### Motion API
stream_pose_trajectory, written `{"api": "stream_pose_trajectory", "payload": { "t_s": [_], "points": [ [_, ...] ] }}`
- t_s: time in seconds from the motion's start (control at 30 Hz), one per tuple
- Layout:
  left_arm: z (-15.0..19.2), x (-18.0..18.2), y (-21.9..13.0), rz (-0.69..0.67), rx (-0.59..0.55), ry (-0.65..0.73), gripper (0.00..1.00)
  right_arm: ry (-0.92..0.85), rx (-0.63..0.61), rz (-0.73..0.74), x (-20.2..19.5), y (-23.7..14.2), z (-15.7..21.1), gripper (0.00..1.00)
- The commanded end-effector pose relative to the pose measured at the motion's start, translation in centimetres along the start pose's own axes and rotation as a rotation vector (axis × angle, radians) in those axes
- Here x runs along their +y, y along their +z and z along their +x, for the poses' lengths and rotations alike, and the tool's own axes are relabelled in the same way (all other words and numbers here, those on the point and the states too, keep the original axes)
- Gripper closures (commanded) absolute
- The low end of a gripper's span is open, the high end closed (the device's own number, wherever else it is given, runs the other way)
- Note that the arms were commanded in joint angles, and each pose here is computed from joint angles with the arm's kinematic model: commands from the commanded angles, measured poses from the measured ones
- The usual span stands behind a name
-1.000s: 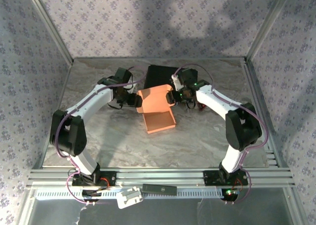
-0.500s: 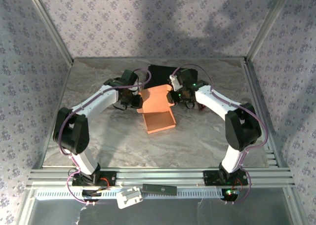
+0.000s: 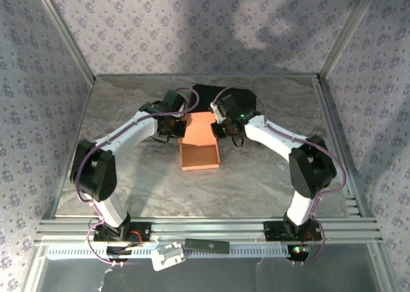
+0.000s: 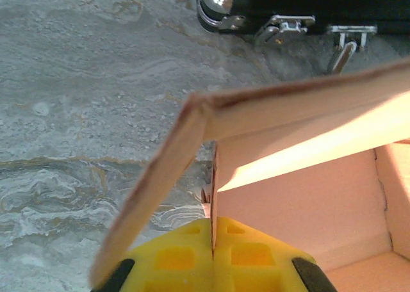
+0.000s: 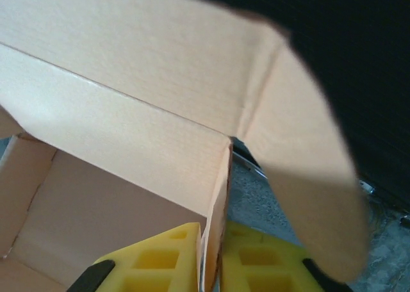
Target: Fold the paper box
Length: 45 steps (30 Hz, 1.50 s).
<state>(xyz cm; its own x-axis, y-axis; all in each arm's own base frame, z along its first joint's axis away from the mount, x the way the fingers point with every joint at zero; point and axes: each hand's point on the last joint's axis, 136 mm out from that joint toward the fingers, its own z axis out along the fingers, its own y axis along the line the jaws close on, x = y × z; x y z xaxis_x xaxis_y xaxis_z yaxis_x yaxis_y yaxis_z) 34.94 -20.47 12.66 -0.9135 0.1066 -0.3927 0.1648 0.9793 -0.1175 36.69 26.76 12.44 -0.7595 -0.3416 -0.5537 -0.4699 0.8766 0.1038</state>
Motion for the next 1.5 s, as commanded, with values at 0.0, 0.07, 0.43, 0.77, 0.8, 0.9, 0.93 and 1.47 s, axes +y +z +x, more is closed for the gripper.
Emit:
{"api": "stream_pose_trajectory", "payload": {
  "t_s": [0.0, 0.07, 0.43, 0.77, 0.8, 0.9, 0.93, 1.47],
  "points": [
    [-1.8, 0.0, -0.7, -0.046, -0.071, -0.040, 1.00, 0.032, -0.055, 0.064, -0.1, -1.4, -1.0, 0.90],
    [-2.4, 0.2, -1.1, -0.061, -0.103, -0.055, 1.00, 0.038, -0.094, 0.092, 0.3, -1.7, -1.6, 0.95],
    [-3.7, -0.5, -2.2, 0.061, -0.300, -0.151, 1.00, 0.127, -0.327, 0.137, 1.9, -2.9, -3.7, 1.00],
    [-3.5, -1.1, -2.9, 0.132, -0.375, -0.172, 1.00, 0.199, -0.416, 0.172, 2.7, -1.5, -2.8, 1.00],
    [-3.5, -1.1, -3.1, 0.138, -0.390, -0.175, 1.00, 0.200, -0.436, 0.166, 2.8, -1.4, -2.8, 1.00],
    [-3.3, -1.6, -3.8, 0.177, -0.452, -0.161, 1.00, 0.200, -0.529, 0.129, 3.2, -1.5, -2.7, 1.00],
    [-3.1, -1.9, -4.0, 0.197, -0.477, -0.151, 1.00, 0.206, -0.559, 0.115, 3.2, -1.6, -2.6, 1.00],
    [-0.1, -2.1, -4.1, 0.326, -0.573, -0.182, 1.00, 0.194, -0.594, 0.128, 5.1, -1.0, -0.8, 1.00]
  ]
}}
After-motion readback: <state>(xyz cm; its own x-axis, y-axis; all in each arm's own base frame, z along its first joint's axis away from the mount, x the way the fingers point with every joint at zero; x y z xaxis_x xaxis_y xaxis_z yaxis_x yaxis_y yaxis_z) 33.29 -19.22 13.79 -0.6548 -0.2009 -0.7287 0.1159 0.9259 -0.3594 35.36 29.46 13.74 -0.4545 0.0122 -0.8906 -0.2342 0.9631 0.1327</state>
